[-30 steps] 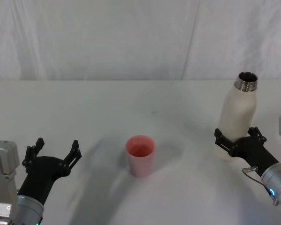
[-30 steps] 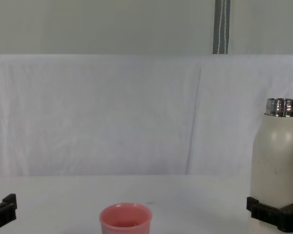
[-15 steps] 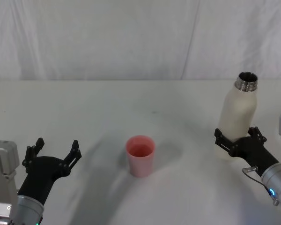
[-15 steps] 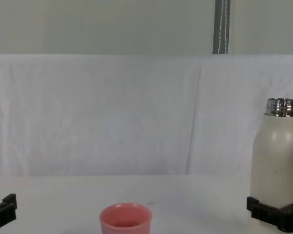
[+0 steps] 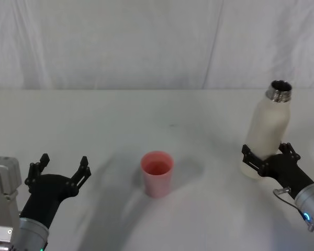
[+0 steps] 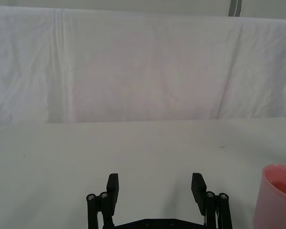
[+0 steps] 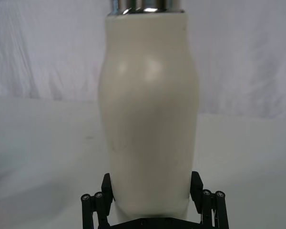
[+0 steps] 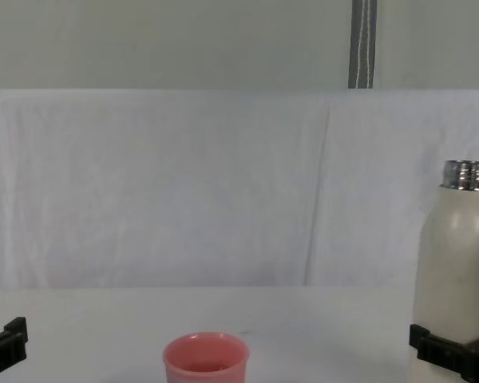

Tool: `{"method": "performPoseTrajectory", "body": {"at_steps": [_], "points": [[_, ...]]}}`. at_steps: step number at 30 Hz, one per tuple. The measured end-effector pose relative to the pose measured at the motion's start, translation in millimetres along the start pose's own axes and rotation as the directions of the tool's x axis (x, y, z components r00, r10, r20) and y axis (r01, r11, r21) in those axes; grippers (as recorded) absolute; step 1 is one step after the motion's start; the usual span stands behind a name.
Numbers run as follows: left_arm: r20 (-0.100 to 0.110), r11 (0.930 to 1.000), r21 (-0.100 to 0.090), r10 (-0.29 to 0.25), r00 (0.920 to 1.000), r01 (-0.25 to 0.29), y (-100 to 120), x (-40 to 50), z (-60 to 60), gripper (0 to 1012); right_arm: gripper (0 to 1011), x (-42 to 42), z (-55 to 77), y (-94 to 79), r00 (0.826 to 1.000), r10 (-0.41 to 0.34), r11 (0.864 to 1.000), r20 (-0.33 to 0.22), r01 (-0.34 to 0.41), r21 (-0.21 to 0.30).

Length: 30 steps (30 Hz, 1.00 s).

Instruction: Grasp the thermos with one hand and pour water into the cup lid.

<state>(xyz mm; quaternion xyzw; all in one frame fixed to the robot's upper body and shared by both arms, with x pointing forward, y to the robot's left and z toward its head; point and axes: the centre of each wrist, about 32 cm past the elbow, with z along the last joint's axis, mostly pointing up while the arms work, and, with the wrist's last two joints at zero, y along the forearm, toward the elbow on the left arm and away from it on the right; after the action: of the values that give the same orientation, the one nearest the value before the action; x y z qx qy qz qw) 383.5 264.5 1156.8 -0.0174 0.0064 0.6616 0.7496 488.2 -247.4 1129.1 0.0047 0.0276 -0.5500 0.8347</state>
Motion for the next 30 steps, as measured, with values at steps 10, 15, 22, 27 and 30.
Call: {"method": "performPoseTrajectory", "body": {"at_steps": [10, 15, 22, 27, 30], "points": [[0.000, 1.0000, 0.000, 0.000, 1.0000, 0.000, 0.0, 0.0, 0.0, 1001, 1000, 4.4, -2.8, -6.1, 1.000, 0.007, 1.000, -0.003, -0.007, -0.003], [0.000, 1.0000, 0.000, 0.000, 1.0000, 0.000, 0.0, 0.0, 0.0, 1001, 1000, 5.8, -4.2, -8.2, 1.000, 0.009, 1.000, -0.005, -0.009, -0.005], [0.000, 1.0000, 0.000, 0.000, 1.0000, 0.000, 0.0, 0.0, 0.0, 1001, 1000, 7.4, -9.2, -14.3, 1.000, 0.011, 1.000, -0.009, -0.011, -0.019], [0.000, 1.0000, 0.000, 0.000, 1.0000, 0.000, 0.0, 0.0, 0.0, 1001, 1000, 7.0, -12.6, -20.2, 1.000, 0.014, 0.999, -0.011, -0.014, -0.028], [0.000, 1.0000, 0.000, 0.000, 1.0000, 0.000, 0.0, 0.0, 0.0, 1001, 1000, 6.9, -15.6, -26.3, 1.000, 0.013, 0.999, -0.014, -0.013, -0.038]]}}
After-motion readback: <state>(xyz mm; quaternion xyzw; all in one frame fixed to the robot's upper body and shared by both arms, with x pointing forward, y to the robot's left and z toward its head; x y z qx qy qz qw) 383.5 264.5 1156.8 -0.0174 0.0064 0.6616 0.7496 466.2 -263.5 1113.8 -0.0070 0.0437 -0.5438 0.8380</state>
